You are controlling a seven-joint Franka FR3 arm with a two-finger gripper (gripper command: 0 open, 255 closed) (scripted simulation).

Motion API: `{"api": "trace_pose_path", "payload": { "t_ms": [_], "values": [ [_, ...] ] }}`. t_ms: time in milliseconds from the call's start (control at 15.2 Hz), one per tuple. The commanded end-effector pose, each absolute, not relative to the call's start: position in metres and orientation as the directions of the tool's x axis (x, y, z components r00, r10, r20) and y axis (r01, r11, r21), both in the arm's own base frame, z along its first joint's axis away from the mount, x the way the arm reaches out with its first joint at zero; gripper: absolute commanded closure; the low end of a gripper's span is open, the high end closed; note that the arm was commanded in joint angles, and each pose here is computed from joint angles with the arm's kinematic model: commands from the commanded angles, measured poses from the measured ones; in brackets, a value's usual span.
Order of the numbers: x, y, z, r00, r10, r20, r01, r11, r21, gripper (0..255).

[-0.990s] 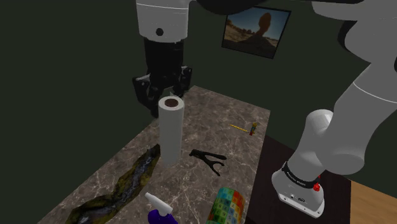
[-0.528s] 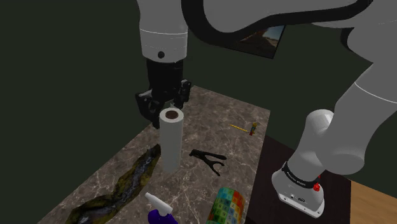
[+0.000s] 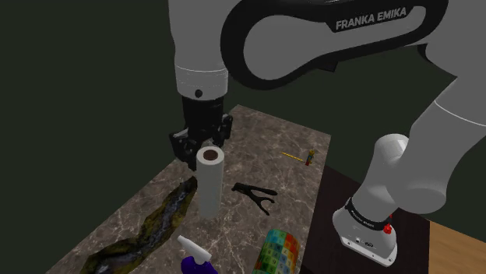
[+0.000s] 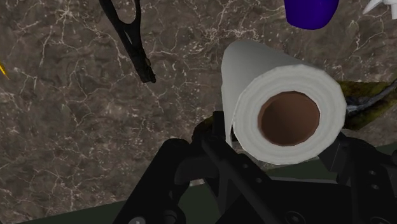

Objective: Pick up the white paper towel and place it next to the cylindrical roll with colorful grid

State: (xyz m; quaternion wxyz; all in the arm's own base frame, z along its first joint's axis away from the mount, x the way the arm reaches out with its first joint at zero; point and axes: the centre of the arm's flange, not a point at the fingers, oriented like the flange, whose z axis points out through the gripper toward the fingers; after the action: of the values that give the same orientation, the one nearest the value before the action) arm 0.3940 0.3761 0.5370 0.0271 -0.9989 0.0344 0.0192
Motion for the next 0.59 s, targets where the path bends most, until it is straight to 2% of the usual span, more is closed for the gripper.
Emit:
{"api": "trace_pose_path", "payload": {
  "t_ms": [0, 528],
  "values": [
    [0.394, 0.376, 0.526, 0.997, -0.068, -0.040, -0.070, -0.996, -0.053, 255],
    [0.394, 0.376, 0.484, 0.997, -0.068, -0.040, -0.070, -0.996, -0.053, 255]
  ]
}}
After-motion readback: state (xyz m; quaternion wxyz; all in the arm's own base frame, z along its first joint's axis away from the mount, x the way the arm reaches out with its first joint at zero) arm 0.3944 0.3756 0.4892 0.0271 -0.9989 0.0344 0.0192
